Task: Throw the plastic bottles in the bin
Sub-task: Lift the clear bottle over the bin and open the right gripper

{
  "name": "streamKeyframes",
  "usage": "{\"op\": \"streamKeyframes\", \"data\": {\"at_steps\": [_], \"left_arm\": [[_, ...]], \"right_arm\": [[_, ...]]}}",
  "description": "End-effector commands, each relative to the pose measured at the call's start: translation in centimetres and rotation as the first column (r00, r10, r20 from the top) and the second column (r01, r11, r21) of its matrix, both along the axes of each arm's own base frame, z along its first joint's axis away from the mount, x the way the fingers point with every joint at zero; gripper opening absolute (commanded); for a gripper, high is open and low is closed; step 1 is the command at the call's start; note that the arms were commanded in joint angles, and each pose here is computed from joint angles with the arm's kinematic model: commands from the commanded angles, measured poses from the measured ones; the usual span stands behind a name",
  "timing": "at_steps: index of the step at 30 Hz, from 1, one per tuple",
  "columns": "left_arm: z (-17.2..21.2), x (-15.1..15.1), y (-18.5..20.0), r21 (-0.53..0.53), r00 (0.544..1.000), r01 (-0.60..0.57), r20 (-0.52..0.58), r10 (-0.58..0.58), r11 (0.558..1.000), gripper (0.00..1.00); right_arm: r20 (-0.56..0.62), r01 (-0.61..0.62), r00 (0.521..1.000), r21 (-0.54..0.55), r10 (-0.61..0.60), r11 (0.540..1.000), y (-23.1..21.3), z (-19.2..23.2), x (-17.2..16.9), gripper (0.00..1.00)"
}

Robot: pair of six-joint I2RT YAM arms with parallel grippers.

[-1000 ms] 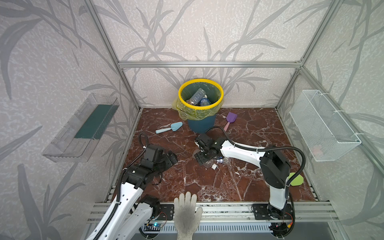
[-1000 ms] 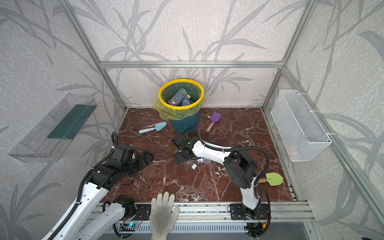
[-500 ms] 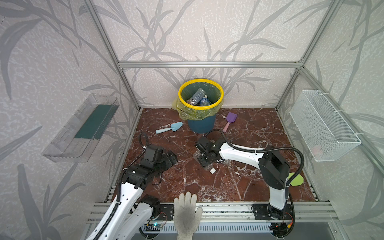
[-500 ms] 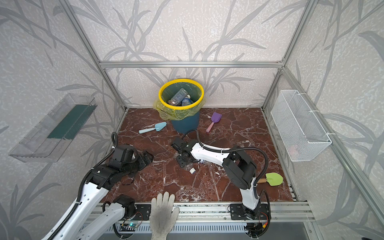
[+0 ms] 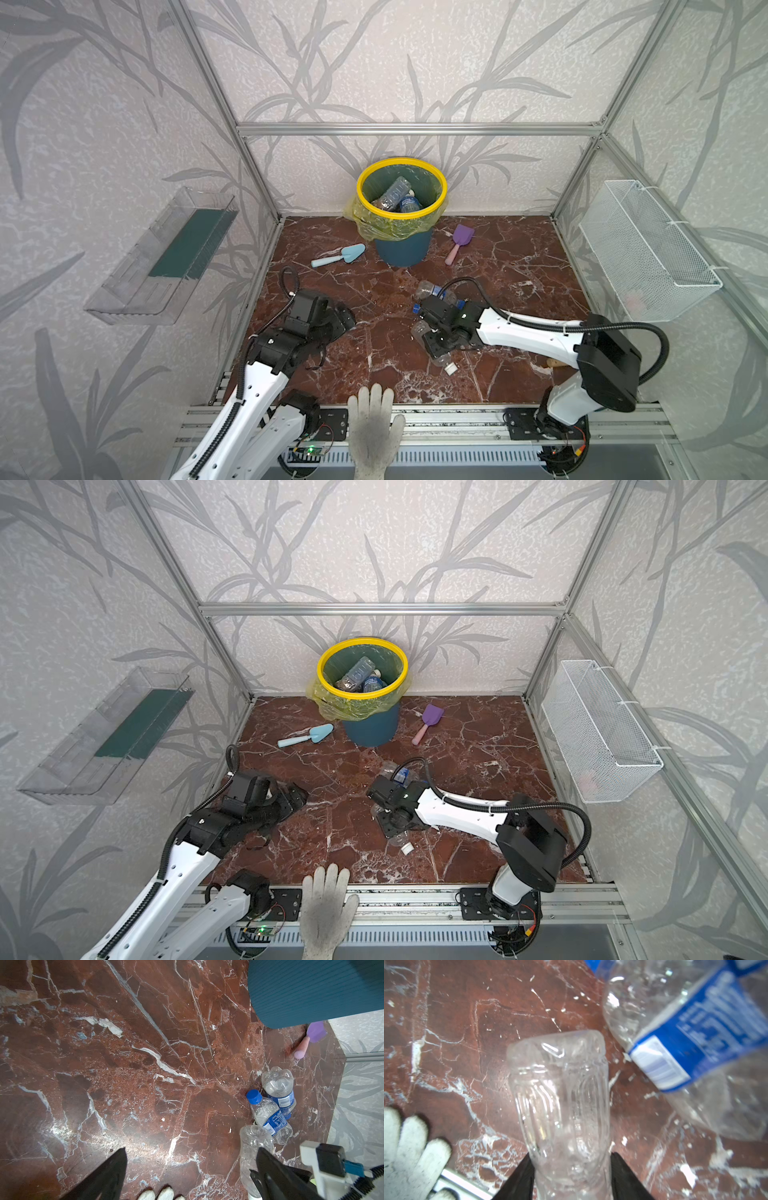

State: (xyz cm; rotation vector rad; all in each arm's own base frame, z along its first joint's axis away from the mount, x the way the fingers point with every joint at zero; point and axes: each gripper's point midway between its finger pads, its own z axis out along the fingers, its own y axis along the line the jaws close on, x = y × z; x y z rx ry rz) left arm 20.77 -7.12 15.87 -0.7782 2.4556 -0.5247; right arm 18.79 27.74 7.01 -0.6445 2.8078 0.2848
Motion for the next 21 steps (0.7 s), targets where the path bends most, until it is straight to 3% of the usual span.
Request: {"op": "streamKeyframes", "data": {"at_steps": [1,4,7,10,13,15,17,18,21], "left_arm": [[-0.1,0.2,0.0,-0.010,1.000,-0.010,-0.002,0.010,1.000,0.97],[0.2,0.4,-0.1,-0.010,1.000,-0.004,0.001,0.004,1.000,0.97],[0.7,0.5,-0.1,-0.008,1.000,-0.004,0.011,0.004,1.000,0.97],[1.4,0.7,-0.2,-0.015,1.000,-0.001,0.027,0.002,1.000,0.97],[2.2,0.9,-0.5,-0.025,0.999,0.006,0.035,-0.005,1.000,0.97],[2.8,1.0,-0.4,-0.025,0.999,0.007,0.044,-0.006,1.000,0.97],[3.2,0.9,-0.3,-0.018,0.998,0.009,0.055,-0.008,1.000,0.97],[3.4,0.8,-0.1,-0.012,0.998,0.006,0.062,-0.005,1.000,0.97],[3.2,0.4,0.4,0.005,0.998,-0.004,0.061,0.004,1.000,0.97]], "right_arm": [[0.071,0.047,0.996,0.095,-0.054,0.994,0.4,3.9,0.8,0.55],[0.177,0.045,0.981,0.207,-0.083,0.977,1.3,8.8,2.9,0.55],[0.276,0.029,0.953,0.338,-0.129,0.941,2.1,16.3,7.0,0.55],[0.464,-0.044,0.863,0.463,-0.200,0.885,3.2,29.3,13.2,0.55],[0.615,-0.130,0.733,0.547,-0.291,0.827,4.0,42.0,18.3,0.61],[0.608,-0.093,0.702,0.594,-0.371,0.799,3.8,43.0,22.1,0.75],[0.484,-0.014,0.779,0.649,-0.398,0.761,3.7,40.0,24.5,0.81],[0.481,-0.002,0.788,0.627,-0.385,0.779,3.8,39.2,24.2,1.00],[0.546,-0.033,0.756,0.582,-0.361,0.812,3.4,39.4,21.3,0.99]]}}
